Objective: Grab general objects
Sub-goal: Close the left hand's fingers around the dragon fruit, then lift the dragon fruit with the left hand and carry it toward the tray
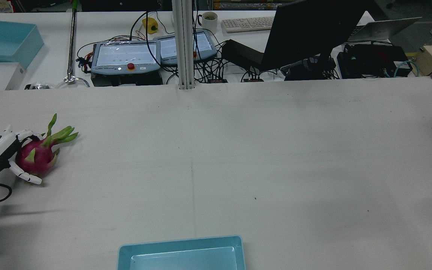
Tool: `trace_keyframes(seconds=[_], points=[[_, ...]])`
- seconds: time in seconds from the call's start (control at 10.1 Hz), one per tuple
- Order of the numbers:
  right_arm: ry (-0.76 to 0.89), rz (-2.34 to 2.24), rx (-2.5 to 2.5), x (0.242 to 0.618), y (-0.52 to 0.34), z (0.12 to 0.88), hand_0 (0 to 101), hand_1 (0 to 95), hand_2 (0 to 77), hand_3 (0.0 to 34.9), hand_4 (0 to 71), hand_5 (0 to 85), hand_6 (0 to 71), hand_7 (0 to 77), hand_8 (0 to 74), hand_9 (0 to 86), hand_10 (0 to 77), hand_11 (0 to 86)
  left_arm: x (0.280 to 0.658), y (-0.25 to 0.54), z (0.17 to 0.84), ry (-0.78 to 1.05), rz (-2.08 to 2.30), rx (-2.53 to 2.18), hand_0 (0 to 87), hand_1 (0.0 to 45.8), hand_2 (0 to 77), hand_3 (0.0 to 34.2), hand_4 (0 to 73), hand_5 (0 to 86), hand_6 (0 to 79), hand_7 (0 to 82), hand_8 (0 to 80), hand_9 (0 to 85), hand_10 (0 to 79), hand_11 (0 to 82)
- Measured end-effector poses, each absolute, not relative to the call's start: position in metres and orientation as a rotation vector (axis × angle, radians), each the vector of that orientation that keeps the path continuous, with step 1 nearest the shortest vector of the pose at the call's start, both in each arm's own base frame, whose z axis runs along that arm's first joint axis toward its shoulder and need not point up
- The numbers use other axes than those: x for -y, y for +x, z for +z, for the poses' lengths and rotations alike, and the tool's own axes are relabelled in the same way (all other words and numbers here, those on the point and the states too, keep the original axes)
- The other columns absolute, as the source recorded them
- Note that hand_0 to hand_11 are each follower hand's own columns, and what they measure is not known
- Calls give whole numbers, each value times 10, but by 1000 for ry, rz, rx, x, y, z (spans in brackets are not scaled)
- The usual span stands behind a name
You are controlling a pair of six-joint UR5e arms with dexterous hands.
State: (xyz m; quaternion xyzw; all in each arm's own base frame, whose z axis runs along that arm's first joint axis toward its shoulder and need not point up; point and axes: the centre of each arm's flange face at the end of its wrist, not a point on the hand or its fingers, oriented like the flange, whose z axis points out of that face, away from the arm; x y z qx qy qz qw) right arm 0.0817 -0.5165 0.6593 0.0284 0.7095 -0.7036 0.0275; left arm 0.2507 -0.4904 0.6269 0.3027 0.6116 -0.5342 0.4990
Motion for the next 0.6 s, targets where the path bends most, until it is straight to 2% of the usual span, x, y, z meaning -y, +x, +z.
trace_keyframes(seconds=[0.1,0.2,0.3,0.4,0.5,0.6], points=[[88,-2173,-2191,516,82,659,0,60,16,0,0,0,0,0,0,11,0,5,490,250,627,738,-1291,-1476,556,0,218,26,136,469,251,535,349,300,38,11],[88,-2172,-2191,516,82,659,0,60,16,0,0,0,0,0,0,11,0,5,490,250,627,741,-1289,-1476,578,0,218,10,142,485,256,567,404,393,174,11],[88,-2172,-2191,517,82,659,1,60,16,0,0,0,0,0,0,11,0,11,491,250,625,743,-1288,-1478,599,0,224,0,158,502,278,578,464,513,398,224],[88,-2172,-2191,517,82,659,0,60,16,0,0,0,0,0,0,11,0,11,491,250,623,743,-1288,-1482,598,0,224,0,164,502,284,578,496,562,485,322],[88,-2171,-2192,517,82,659,0,60,16,0,0,0,0,0,0,11,0,5,491,250,621,741,-1289,-1490,598,0,224,0,164,502,284,578,496,562,485,322],[88,-2171,-2192,517,82,659,1,60,16,0,0,0,0,0,0,11,0,5,491,251,618,736,-1288,-1498,596,0,245,0,164,507,289,578,562,671,644,502]])
